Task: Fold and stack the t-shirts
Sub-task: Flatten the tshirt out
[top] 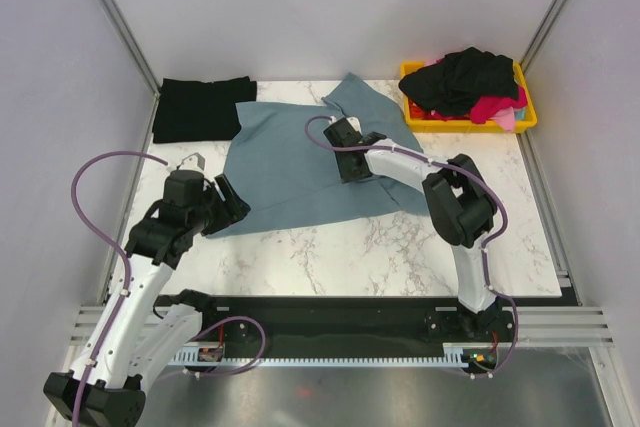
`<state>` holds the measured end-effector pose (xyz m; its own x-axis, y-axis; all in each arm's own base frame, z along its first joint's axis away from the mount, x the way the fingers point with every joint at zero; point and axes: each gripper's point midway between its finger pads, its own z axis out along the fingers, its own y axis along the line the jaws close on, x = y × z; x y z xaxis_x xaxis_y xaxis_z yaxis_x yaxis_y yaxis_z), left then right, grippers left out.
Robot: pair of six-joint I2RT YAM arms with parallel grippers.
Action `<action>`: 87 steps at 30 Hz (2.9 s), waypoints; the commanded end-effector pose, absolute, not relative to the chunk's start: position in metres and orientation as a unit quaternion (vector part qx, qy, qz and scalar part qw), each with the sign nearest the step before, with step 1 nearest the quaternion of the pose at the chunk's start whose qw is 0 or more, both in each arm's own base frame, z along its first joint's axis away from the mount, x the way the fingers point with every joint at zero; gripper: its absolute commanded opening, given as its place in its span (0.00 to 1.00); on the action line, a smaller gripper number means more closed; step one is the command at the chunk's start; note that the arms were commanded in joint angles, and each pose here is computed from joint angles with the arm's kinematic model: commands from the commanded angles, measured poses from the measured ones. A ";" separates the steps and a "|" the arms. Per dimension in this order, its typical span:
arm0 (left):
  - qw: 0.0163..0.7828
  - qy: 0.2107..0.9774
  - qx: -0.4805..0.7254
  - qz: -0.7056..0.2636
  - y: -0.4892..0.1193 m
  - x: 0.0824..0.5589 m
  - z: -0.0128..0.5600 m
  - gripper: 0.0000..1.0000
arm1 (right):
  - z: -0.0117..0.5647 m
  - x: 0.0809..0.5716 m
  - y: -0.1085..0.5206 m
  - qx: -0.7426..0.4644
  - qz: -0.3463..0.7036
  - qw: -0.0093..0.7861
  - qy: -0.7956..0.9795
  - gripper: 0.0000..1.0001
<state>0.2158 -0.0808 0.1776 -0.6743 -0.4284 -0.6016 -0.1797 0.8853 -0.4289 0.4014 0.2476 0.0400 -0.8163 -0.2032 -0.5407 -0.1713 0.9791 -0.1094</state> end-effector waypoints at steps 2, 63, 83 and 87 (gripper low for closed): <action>0.388 0.893 -0.156 -0.164 -0.078 0.220 0.186 0.71 | 0.046 0.413 0.248 -0.080 -0.030 0.307 0.948 0.40; 0.339 0.901 -0.224 -0.150 -0.068 0.189 0.195 0.71 | 0.161 0.130 0.114 0.158 0.252 0.322 0.899 0.73; 0.374 0.904 -0.166 -0.120 -0.057 0.189 0.197 0.73 | -0.003 0.187 0.124 0.105 -0.004 0.209 0.972 0.63; 0.373 0.905 -0.163 -0.123 -0.058 0.190 0.196 0.73 | -0.003 0.185 0.129 0.094 0.000 0.202 0.975 0.24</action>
